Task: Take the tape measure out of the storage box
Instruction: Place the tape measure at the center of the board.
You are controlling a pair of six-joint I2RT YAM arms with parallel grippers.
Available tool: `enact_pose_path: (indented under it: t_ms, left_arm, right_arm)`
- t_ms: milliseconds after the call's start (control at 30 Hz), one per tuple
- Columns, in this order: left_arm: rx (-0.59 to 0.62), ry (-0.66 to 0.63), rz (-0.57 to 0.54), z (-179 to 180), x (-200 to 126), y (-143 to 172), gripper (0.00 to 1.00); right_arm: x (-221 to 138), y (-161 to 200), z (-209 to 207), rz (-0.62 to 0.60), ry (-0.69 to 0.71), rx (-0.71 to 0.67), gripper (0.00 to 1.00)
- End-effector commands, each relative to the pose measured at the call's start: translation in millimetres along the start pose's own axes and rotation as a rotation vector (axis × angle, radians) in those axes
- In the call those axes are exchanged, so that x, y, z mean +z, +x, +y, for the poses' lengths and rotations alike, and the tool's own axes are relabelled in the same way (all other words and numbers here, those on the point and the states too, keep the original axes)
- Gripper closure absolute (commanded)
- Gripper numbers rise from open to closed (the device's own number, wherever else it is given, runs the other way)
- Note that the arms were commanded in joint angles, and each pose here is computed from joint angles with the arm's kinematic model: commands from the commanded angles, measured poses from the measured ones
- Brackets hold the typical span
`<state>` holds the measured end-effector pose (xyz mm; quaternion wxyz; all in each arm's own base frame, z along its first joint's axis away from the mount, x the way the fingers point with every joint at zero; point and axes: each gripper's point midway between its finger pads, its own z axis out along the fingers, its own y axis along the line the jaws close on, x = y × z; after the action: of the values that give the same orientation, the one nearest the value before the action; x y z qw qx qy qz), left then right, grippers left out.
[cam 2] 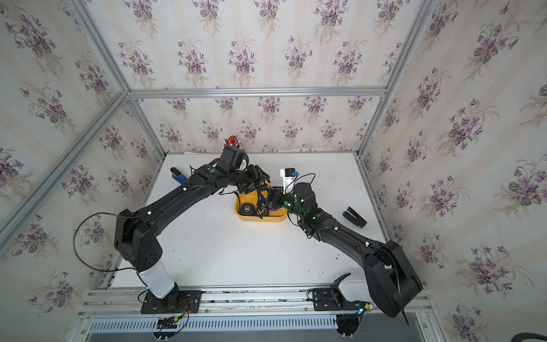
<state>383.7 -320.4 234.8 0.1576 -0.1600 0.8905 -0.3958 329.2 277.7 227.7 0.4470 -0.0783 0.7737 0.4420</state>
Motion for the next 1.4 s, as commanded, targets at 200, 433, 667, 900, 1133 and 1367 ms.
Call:
enact_pose_path:
  t_ms: [200, 433, 667, 900, 1133, 1367]
  left_arm:
    - [0.001, 0.049, -0.010, -11, -6, 3, 0.64]
    - [-0.015, 0.058, -0.010, -9, -5, 5, 0.63]
    - [-0.015, 0.074, 0.002, -11, -2, 6, 0.58]
    - [0.030, 0.091, -0.014, -14, 0, 2, 0.16]
    - [0.049, 0.080, -0.043, -2, 5, -4, 0.02]
    - [0.224, -0.070, -0.190, 23, -12, -30, 0.00]
  right_arm:
    - [10, -17, -7, -0.074, 0.036, -0.014, 0.19]
    - [17, -19, -8, -0.077, 0.037, -0.009, 0.23]
    - [20, -17, -11, -0.067, 0.044, 0.004, 0.52]
    - [18, -13, -13, -0.043, 0.056, 0.016, 0.66]
    - [0, -6, -24, -0.005, 0.158, 0.013, 0.69]
    - [-58, 36, -42, 0.196, 0.355, 0.085, 0.69]
